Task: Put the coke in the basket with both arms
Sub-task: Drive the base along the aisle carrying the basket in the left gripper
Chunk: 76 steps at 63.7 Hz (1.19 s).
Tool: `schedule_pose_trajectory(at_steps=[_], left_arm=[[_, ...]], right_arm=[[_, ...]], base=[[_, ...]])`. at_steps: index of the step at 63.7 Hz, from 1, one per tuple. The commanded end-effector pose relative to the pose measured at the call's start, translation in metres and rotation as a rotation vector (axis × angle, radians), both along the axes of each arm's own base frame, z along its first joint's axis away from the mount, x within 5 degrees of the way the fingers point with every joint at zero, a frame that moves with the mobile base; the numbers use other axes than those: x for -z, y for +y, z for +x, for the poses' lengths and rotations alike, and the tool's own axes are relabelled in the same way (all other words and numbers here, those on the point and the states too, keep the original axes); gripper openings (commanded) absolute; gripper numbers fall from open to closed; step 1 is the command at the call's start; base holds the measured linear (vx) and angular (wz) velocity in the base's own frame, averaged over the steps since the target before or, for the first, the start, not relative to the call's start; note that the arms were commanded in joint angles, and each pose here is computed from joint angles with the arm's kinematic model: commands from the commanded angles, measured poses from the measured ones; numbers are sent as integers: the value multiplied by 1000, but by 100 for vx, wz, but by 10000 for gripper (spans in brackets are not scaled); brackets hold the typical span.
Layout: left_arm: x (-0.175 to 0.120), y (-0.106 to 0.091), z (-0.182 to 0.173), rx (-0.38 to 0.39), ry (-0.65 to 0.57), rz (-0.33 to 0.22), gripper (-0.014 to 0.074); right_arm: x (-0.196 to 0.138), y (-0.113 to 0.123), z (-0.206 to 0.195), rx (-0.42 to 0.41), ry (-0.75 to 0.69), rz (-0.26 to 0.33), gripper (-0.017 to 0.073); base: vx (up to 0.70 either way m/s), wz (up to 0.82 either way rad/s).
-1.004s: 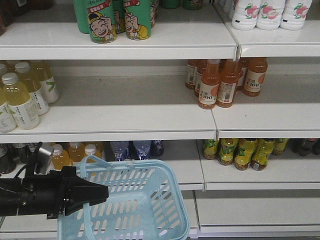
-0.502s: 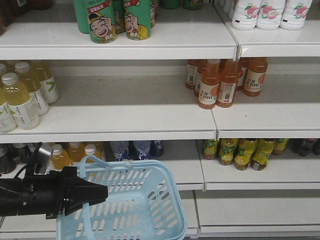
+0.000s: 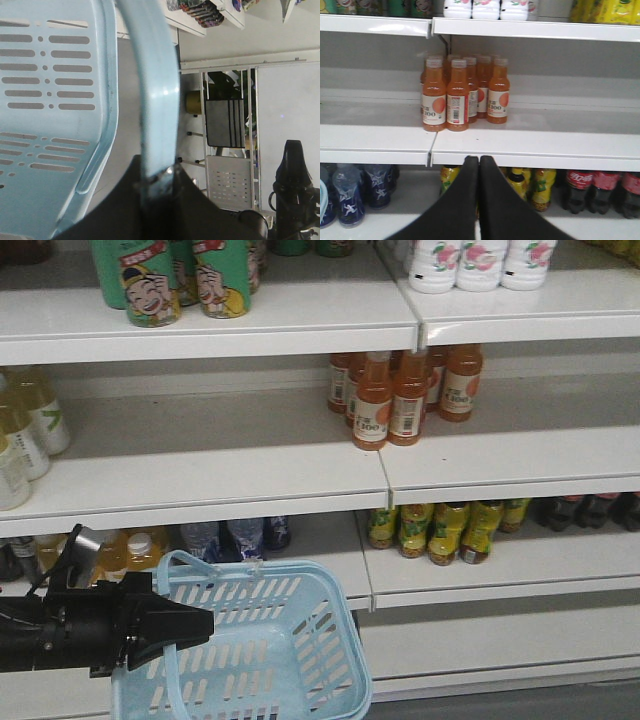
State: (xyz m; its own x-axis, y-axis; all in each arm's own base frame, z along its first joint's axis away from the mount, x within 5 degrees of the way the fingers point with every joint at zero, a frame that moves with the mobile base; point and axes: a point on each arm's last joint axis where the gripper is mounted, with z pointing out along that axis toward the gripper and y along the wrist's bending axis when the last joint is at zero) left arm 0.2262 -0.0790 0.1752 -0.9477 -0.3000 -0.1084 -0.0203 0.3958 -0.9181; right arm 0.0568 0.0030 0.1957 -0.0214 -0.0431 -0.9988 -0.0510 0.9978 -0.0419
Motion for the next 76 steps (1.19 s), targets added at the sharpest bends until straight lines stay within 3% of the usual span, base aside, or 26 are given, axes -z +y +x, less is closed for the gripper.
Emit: schedule_pose_trajectory(at_steps=[1,76], left_arm=[[-21,-4,2,2,-70,-104,-6],[-20,-3,2,0,-70,-101,-6]], right_arm=[[-4,-1,-1,6,-85,-7,-10],[-4,-1,-1,6,-85,-7,-10]], base=[[-5,-38],[-11,-51]])
